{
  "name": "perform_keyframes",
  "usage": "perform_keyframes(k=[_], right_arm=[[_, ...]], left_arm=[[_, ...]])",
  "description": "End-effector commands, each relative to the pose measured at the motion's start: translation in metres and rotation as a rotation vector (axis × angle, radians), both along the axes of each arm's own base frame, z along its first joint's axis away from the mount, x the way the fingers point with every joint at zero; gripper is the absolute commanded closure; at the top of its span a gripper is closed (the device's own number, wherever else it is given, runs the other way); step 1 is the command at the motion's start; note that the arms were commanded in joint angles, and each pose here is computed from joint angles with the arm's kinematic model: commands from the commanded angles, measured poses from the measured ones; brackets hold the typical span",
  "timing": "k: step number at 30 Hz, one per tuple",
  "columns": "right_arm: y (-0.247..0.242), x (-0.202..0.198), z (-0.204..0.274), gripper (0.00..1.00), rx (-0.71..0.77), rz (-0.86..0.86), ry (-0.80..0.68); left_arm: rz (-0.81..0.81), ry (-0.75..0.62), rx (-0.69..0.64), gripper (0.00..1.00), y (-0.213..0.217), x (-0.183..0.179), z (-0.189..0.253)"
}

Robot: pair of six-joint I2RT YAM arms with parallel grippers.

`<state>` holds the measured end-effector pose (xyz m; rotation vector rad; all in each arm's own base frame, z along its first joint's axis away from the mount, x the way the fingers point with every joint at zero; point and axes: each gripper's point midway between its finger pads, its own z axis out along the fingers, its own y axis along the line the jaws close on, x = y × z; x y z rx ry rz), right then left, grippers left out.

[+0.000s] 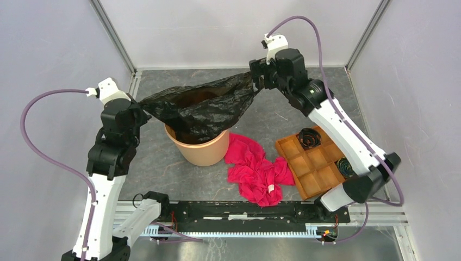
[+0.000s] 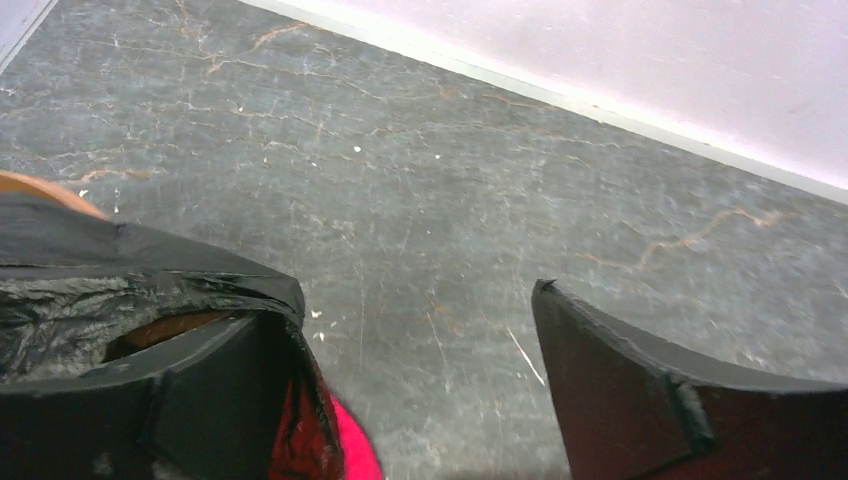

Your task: Put the trash bags into the trash bin

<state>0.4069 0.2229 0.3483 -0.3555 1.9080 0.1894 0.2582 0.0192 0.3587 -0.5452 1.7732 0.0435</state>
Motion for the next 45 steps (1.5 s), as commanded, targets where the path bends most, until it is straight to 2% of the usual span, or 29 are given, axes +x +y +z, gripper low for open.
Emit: perform_keyframes(k=[1, 4, 8, 11, 14, 17, 19, 22, 25, 31, 33, 39, 42, 45], right_arm=[[-0.016, -0.035, 0.039, 0.02, 0.036, -0.025, -0.09], [-0.012, -0.042, 0.047, 0.02, 0.098, 0.019, -0.145], [0.024, -0.057, 0.064, 0.02, 0.264, 0.194, -0.131], [0.046, -0.081, 0.088, 0.02, 0.422, 0.312, -0.11], [0.067, -0.12, 0.105, 0.02, 0.468, 0.39, -0.155], [0.102, -0.16, 0.105, 0.02, 0.443, 0.563, -0.153], [0.122, -0.173, 0.093, 0.02, 0.413, 0.674, -0.122], [0.137, -0.164, 0.065, 0.03, 0.275, 0.709, -0.102], [0.143, -0.15, 0.049, 0.04, 0.124, 0.74, -0.157], [0.161, -0.151, 0.034, 0.16, -0.041, 0.926, -0.268], [0.166, -0.154, 0.032, 0.21, -0.06, 0.981, -0.291], [0.178, -0.146, 0.025, 0.25, -0.06, 1.029, -0.288], [0.183, -0.142, 0.028, 0.2, -0.007, 1.09, -0.249], [0.192, -0.145, 0.021, 0.1, 0.018, 1.191, -0.205]], left_arm=[[-0.07, -0.053, 0.005, 0.98, -0.008, -0.002, 0.01], [-0.101, -0.063, -0.005, 0.98, -0.014, -0.002, 0.011], [-0.094, -0.073, 0.005, 0.98, -0.011, -0.006, 0.017], [-0.105, -0.088, -0.003, 0.98, -0.012, -0.009, 0.022], [-0.126, -0.1, -0.019, 0.98, -0.017, -0.01, 0.023], [-0.131, -0.094, -0.022, 0.98, -0.018, -0.008, 0.02], [-0.138, -0.091, -0.027, 0.98, -0.02, -0.007, 0.02], [-0.144, -0.092, -0.029, 0.98, -0.021, -0.006, 0.019], [-0.145, -0.086, -0.025, 0.98, -0.021, -0.006, 0.018], [-0.143, -0.075, -0.02, 0.98, -0.021, -0.005, 0.014], [-0.141, -0.076, -0.02, 0.98, -0.02, -0.005, 0.015], [-0.143, -0.074, -0.017, 0.98, -0.021, -0.002, 0.016], [-0.143, -0.074, -0.014, 0.98, -0.02, -0.003, 0.015], [-0.142, -0.08, -0.01, 0.98, -0.02, -0.005, 0.017]])
